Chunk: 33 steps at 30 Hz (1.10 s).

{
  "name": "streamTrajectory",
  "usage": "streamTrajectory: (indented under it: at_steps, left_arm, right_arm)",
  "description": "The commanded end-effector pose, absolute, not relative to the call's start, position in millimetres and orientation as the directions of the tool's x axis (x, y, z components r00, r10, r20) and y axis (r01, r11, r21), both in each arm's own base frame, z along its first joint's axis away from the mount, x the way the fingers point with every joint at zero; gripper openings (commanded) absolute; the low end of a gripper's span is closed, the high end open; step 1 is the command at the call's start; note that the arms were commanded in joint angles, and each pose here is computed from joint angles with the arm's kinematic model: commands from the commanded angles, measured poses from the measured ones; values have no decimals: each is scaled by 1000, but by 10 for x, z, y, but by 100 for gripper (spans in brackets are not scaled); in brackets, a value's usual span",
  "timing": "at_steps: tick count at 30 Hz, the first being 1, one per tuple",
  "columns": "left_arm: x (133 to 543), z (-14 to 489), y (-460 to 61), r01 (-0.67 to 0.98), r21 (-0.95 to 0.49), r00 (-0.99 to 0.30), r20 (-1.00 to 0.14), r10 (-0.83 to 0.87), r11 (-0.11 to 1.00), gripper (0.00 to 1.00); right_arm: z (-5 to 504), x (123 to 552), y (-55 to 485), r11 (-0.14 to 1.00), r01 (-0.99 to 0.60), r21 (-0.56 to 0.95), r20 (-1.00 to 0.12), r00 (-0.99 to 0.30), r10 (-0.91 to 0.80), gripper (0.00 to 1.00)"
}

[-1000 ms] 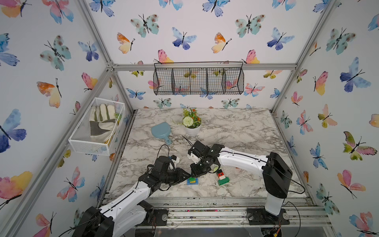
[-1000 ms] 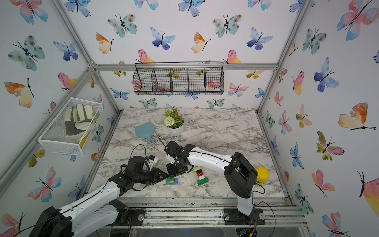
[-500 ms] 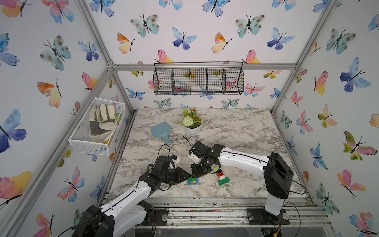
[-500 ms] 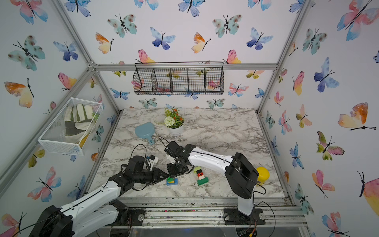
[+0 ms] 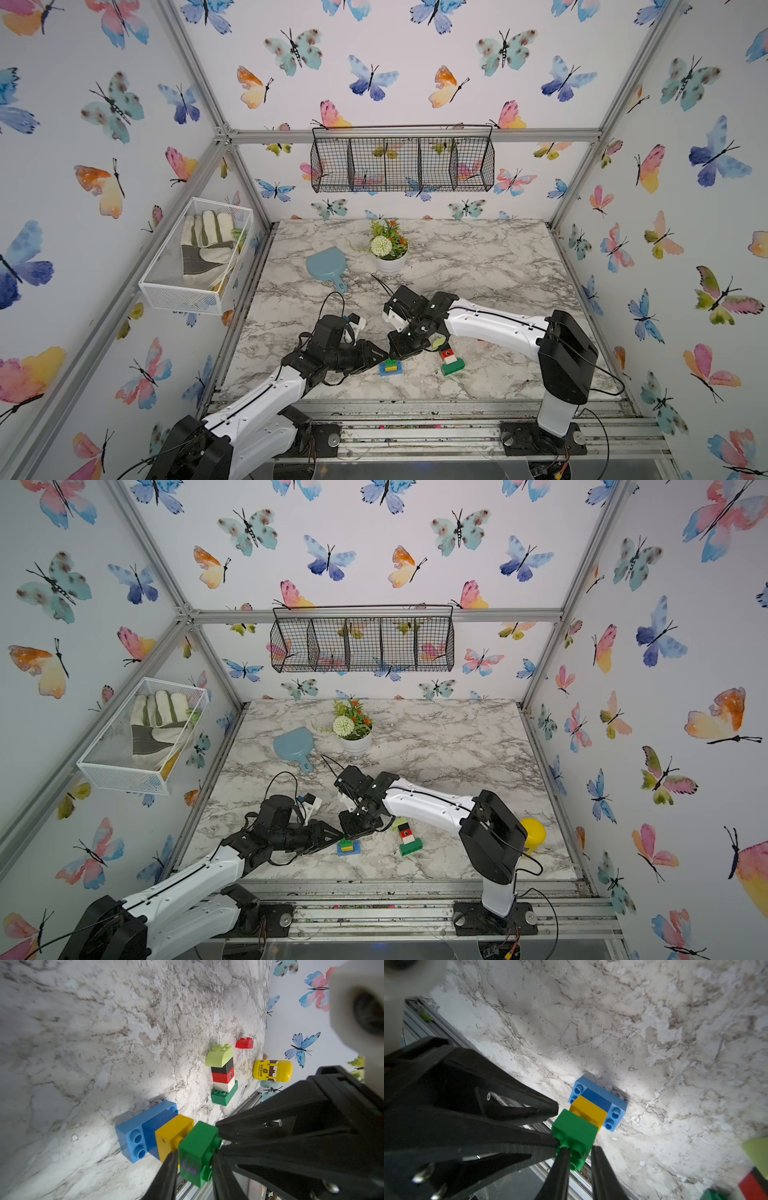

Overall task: Assemble the number 1 with lego
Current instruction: Assemble the lego brick with the lego brick.

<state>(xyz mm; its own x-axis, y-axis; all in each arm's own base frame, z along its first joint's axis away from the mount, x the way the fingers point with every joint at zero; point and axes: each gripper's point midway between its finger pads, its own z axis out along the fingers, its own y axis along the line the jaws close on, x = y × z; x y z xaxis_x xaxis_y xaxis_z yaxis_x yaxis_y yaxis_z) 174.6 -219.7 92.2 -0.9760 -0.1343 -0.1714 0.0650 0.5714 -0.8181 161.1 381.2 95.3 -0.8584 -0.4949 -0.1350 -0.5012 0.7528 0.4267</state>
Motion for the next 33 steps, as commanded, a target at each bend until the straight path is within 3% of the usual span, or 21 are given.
streamTrajectory:
  at_steps: [1,16,23,28,33]
  left_arm:
    - [1729,1049,-2266,113,-837,-975,-197,-101,535,32]
    - [1759,917,-2209,82,-800,-978,-180,-108,595,28]
    - [1822,955,-2193,79,-790,-972,-196,-129,608,33]
    - [1864,1058,-2172,92,-786,-962,-228,-148,611,44]
    - [1798,1024,-2170,87,-791,-969,-209,-133,606,42]
  right_arm:
    - [987,1544,3757,753,-492,438,-121,-862,-493,23]
    - [911,1540,3783,759,-475,444,-109,-870,-481,22]
    - [914,1613,3804,788,-438,433,-122,-894,-430,23]
    - [893,1641,3792,807,-418,418,-124,-906,-405,23]
    - [867,1620,3782,811,-418,409,-118,-906,-407,23]
